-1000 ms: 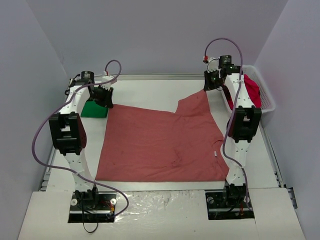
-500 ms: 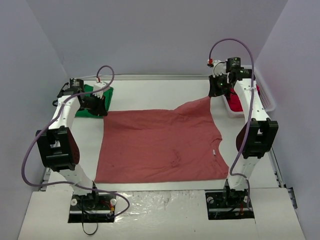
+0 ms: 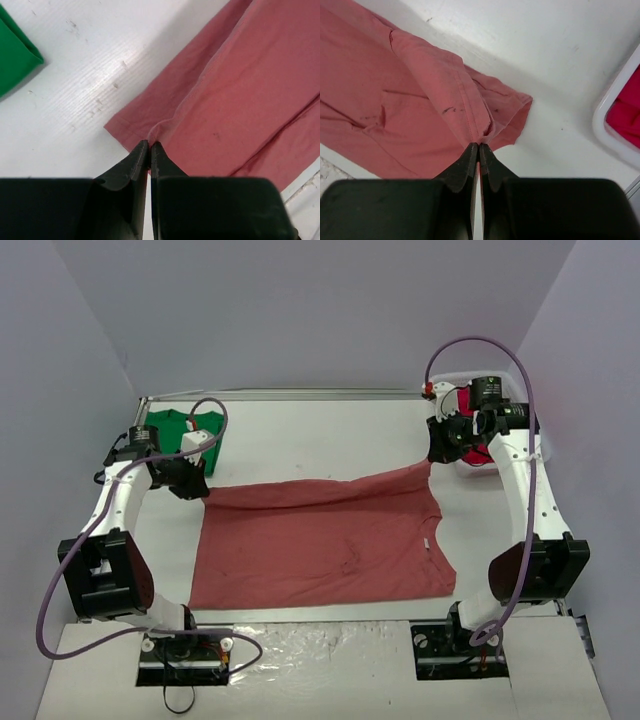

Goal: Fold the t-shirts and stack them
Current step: Fold the other side of the tshirt into a rectangle

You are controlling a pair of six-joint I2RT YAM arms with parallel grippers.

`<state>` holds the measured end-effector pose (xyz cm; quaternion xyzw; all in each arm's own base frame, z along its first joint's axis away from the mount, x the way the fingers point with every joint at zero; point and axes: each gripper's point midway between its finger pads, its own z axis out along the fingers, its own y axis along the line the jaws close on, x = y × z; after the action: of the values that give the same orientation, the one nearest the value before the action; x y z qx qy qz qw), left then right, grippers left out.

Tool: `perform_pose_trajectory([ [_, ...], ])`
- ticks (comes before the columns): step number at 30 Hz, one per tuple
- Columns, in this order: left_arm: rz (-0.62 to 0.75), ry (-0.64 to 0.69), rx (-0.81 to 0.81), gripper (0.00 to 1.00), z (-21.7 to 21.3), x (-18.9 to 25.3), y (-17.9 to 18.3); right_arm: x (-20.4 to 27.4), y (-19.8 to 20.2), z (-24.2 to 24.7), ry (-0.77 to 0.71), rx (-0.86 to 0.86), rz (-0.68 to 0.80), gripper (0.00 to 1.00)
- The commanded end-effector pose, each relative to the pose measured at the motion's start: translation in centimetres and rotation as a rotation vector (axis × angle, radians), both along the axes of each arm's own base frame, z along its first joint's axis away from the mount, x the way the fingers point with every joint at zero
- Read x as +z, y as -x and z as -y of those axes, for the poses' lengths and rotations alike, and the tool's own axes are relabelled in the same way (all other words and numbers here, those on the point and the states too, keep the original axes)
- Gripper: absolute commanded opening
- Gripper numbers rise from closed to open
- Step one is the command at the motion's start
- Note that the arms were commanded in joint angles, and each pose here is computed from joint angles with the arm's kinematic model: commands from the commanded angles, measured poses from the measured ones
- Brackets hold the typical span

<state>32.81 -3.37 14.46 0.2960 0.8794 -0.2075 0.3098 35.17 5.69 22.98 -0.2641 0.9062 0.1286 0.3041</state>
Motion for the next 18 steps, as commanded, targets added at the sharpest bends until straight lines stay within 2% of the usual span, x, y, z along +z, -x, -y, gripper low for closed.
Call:
perform_pose_trajectory([
  [1,0.074,-0.005,-0.047,0.02,0.2,1.2,1.2,-0.3,3.5,-0.2,0.01,0.065,-0.055,0.0],
  [8,0.077,-0.026,-0.071,0.03,0.2,-0.1,3.0,-2.2,8.0,-0.3,0.027,0.167,-0.177,0.0],
  [18,0.051,-0.036,-0.101,0.02,0.1,-2.1,4.8,-4.6,11.5,0.1,0.045,0.226,-0.284,0.0],
])
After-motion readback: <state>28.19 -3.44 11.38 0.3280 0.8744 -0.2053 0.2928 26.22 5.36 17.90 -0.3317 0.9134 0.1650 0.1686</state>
